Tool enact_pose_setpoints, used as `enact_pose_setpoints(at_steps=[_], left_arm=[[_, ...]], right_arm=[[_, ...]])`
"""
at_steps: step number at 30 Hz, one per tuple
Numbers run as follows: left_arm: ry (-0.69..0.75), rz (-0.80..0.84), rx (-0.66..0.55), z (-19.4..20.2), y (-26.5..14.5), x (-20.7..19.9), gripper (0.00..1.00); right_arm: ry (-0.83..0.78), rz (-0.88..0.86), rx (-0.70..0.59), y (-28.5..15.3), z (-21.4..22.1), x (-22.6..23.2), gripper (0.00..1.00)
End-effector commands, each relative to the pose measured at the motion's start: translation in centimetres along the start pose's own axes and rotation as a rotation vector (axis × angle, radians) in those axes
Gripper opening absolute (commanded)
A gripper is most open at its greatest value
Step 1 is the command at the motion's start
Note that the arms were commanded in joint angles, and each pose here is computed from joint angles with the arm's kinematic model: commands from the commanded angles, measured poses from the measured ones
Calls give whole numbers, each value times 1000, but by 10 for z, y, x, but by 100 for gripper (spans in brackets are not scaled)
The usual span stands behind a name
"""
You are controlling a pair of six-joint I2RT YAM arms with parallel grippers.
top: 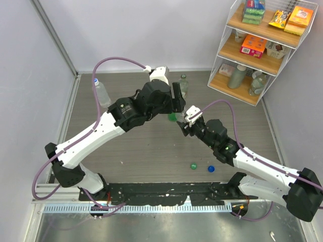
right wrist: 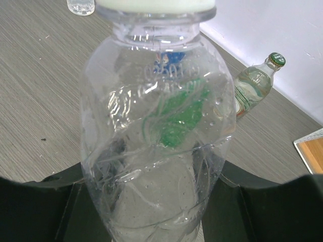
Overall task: Screw on the bottle caps
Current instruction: Screw the bottle cap onto the plastic bottle.
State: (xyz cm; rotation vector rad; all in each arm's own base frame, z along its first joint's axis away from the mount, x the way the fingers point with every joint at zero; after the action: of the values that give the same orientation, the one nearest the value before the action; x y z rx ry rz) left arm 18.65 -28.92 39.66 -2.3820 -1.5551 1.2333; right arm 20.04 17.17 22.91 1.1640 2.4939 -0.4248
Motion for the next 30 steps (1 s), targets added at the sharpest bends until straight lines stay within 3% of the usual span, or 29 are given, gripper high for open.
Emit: enact_pose_setpoints(at_steps=[1, 9, 30], left_arm=[[-33, 29, -24, -3, 2, -7, 72], [-32, 38, -4, 1, 5, -8, 60], [-28, 49, 20, 7, 9, -6, 48]], right_arm=[[9, 38, -83, -1, -16, -6, 1], [8, 35, -76, -1, -16, -6, 1], [20, 37, -67, -2, -17, -7, 1]])
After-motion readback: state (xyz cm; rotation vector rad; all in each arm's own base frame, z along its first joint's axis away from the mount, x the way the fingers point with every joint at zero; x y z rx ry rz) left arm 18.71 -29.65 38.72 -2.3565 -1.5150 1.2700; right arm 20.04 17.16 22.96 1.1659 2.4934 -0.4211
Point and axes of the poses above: each gripper's point midway between its finger pads, its own y axis out along the fingers, its own x axis along the line the jaws close on, z = x × y, the point moved 10 cm from there along -y, back along the fingers, and after that the axes turned 11 degrees about -y, right-handed, at the moved point
